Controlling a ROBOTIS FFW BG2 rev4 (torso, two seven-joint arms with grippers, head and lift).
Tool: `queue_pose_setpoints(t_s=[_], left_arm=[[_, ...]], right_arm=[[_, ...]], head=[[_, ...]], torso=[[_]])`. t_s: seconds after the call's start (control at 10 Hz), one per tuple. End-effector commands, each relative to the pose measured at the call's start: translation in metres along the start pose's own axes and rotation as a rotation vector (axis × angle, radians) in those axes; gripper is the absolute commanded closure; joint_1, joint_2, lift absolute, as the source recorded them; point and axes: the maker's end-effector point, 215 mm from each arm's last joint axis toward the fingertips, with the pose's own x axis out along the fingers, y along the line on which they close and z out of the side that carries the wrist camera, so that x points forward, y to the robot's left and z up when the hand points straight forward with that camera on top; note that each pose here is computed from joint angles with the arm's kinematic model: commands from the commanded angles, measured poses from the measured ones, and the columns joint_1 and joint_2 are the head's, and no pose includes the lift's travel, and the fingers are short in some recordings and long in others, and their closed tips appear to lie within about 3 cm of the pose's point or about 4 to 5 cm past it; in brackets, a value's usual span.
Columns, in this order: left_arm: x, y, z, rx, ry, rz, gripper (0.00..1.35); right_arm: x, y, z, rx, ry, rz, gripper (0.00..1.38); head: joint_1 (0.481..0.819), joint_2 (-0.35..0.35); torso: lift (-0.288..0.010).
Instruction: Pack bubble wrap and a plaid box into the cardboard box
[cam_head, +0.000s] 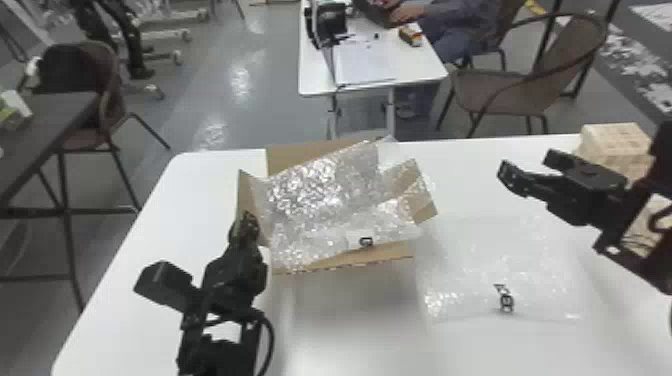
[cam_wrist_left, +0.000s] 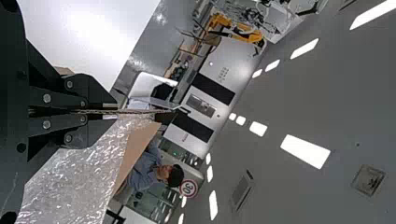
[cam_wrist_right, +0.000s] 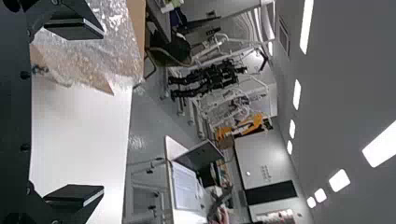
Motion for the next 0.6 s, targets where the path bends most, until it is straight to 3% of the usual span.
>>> queue_pose_setpoints(t_s=[0.0,0.3,0.5], left_arm=[[-0.003,0.009,-0.001,-0.001,0.007,0.014,1.21],[-0.007,0.021,-0.002,-0.002,0.017,0.033,1.21],[-0.008,0.023,-0.004,-0.003,0.023,0.036,1.21]], right_arm=[[-0.040,-0.025,0.000,-0.084,-0.054,-0.079,0.13],[-0.112,-0.070,-0.049,-0.130,-0.043,-0.266,0.13],[-0.166,-0.099,-0.076,-0.108,-0.059,-0.382,0.13]], head=[[0.695,0.092],[0.695,0.016],[0.695,-0.022]], torso=[[-0.110],[-0.110],[-0.110]])
